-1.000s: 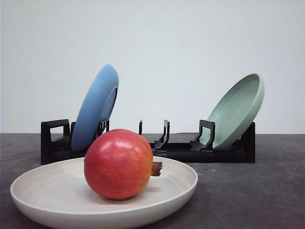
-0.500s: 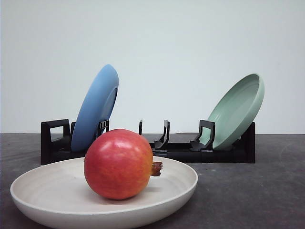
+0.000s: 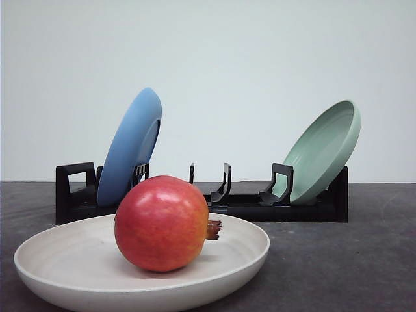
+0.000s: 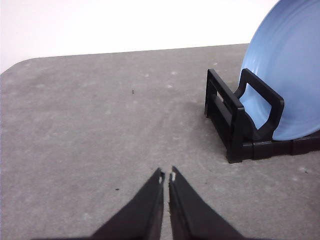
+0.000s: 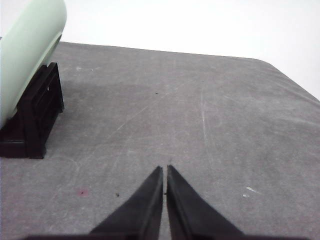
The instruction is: Place pomegranate in white plate
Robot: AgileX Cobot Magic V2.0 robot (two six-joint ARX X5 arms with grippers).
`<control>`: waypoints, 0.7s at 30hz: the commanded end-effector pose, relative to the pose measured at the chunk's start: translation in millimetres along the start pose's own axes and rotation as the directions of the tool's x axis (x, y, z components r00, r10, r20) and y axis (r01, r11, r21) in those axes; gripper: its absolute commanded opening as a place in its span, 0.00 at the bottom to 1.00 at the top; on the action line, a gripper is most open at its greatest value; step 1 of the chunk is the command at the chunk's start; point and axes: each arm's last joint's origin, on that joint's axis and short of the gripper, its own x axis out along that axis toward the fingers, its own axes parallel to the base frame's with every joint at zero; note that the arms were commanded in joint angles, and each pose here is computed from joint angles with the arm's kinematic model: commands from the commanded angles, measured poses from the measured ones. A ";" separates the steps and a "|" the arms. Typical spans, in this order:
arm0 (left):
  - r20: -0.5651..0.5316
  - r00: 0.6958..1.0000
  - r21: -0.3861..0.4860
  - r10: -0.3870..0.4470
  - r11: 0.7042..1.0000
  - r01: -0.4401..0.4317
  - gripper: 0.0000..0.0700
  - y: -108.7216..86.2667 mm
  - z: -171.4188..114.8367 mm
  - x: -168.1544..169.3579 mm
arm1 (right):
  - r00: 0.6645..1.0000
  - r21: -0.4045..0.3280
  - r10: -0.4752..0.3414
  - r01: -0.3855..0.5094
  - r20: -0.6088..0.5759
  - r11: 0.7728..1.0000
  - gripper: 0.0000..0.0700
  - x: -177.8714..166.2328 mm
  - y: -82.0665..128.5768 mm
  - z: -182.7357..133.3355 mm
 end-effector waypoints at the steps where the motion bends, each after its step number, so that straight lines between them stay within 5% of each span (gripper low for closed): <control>1: -0.012 1.000 0.014 0.001 1.000 0.000 0.00 -0.1 -3.4 1.0 | 1.000 -0.002 0.000 0.000 0.004 1.000 0.01 0.6 0.1 -1.5; 21: -0.012 1.000 0.014 0.001 1.000 -0.001 0.00 -0.1 -3.3 0.9 | 1.000 -0.003 0.000 0.000 0.004 1.000 0.01 0.6 0.1 -1.5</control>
